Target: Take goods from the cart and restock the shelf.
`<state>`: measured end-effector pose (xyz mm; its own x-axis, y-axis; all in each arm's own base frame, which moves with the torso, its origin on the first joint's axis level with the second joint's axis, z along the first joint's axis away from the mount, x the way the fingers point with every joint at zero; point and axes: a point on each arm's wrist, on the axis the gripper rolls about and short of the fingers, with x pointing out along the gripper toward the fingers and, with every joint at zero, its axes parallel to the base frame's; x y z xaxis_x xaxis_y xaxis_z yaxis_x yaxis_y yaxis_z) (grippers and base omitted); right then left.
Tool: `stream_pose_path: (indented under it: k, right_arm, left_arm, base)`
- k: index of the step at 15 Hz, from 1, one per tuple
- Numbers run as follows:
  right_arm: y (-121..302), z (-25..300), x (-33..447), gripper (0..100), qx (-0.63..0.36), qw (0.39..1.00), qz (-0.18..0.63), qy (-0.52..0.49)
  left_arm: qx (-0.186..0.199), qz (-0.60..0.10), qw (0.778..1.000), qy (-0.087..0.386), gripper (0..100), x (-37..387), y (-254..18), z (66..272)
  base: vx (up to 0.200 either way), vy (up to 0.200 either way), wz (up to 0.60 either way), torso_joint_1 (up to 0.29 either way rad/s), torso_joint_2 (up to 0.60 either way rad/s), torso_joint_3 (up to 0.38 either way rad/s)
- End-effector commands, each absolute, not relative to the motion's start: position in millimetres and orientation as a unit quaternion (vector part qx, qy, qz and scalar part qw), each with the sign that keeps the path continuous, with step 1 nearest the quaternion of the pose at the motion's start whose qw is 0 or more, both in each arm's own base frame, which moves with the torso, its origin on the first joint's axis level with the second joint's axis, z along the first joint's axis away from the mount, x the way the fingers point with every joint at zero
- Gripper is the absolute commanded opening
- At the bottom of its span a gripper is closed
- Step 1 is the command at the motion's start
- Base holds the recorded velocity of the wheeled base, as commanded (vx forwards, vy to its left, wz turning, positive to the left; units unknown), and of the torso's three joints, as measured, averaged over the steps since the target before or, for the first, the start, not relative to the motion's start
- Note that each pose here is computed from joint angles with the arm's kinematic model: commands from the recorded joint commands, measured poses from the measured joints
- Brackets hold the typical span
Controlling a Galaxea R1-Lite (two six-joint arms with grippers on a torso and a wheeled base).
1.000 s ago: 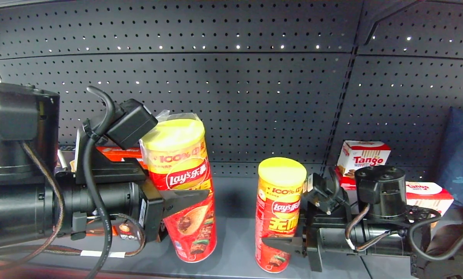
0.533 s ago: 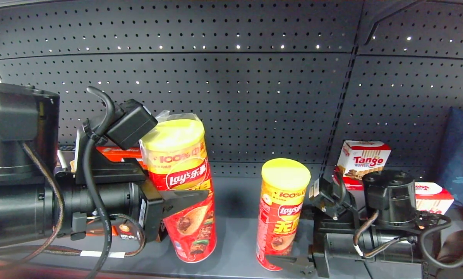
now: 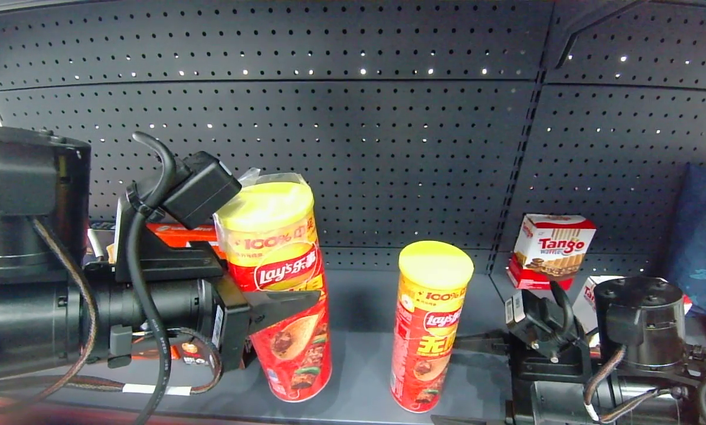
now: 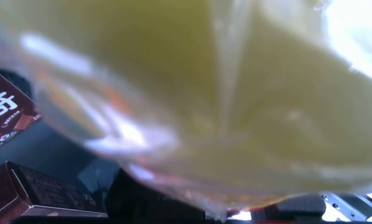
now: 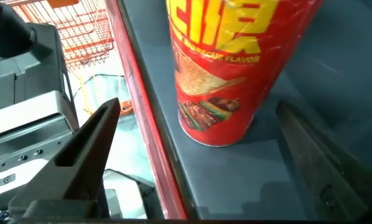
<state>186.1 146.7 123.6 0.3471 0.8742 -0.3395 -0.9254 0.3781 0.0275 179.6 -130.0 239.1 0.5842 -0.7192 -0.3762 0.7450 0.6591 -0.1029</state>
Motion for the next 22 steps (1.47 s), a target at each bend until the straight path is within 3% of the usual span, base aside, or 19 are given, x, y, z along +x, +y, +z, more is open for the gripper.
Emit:
stream_pose_path:
  k: [1,18,22]
  right_arm:
    - [146.1,124.9,184.3,100,-0.085,0.815,0.553,0.148]
    - [150.6,120.4,160.3,100,-0.092,0.789,0.588,0.153]
    - [137.6,135.5,154.0,100,-0.087,0.806,0.575,0.111]
  left_arm:
    - [0.033,-0.411,0.889,0.197,0,180.0,-130.2,238.7]
    - [0.033,-0.409,0.889,0.203,0,179.6,-129.6,235.2]
    - [0.033,-0.409,0.889,0.202,0,179.3,-129.4,235.6]
  base:
    - [0.000,0.000,0.00,0.000,0.00,0.000]
    - [0.000,0.000,0.00,0.000,0.00,0.000]
    - [0.000,0.000,0.00,0.000,0.00,0.000]
